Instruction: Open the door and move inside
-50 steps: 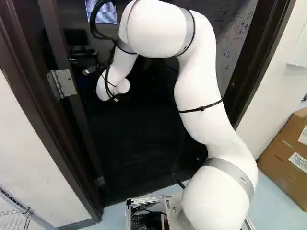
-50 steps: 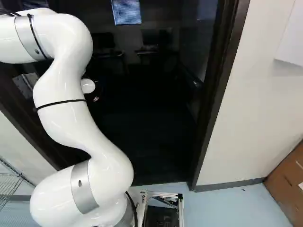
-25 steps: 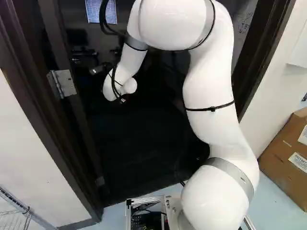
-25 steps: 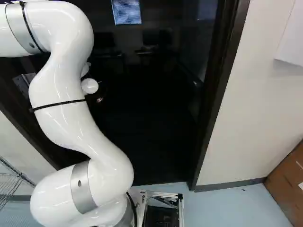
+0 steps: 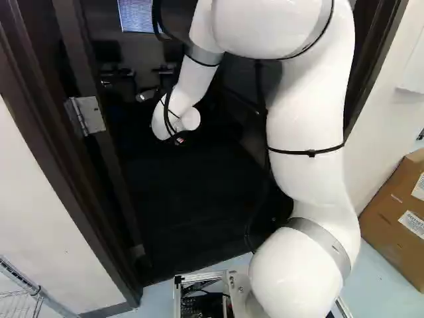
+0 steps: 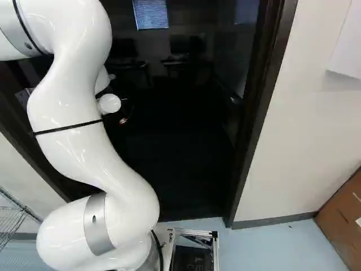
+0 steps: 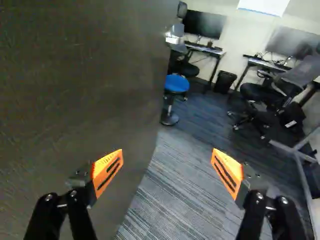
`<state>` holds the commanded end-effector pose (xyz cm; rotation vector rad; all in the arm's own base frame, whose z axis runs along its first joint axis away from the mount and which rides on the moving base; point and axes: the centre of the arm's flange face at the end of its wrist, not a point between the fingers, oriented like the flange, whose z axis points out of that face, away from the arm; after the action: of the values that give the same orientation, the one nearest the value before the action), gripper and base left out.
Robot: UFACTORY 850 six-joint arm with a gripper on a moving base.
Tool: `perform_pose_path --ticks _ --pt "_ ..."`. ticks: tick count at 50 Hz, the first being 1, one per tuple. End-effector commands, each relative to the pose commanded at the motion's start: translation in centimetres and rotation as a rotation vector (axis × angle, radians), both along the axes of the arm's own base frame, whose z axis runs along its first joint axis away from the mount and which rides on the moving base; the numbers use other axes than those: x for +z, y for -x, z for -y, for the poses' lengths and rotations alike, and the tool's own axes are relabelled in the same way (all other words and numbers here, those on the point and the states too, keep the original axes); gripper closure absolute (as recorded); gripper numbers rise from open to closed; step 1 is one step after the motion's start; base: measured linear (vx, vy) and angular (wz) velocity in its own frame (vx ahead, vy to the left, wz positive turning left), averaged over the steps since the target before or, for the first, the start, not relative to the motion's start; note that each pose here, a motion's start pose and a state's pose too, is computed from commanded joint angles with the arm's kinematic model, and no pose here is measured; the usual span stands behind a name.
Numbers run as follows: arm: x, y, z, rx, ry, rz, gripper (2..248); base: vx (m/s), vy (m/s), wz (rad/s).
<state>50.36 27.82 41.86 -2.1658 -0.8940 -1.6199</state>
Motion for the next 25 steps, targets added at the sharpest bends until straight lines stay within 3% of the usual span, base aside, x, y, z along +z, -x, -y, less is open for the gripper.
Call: perform_pose_path --ticks 25 --pt "0.4 2.3 4.7 -0.115 -0.027 -0.035 3 0.000 0.000 0.000"
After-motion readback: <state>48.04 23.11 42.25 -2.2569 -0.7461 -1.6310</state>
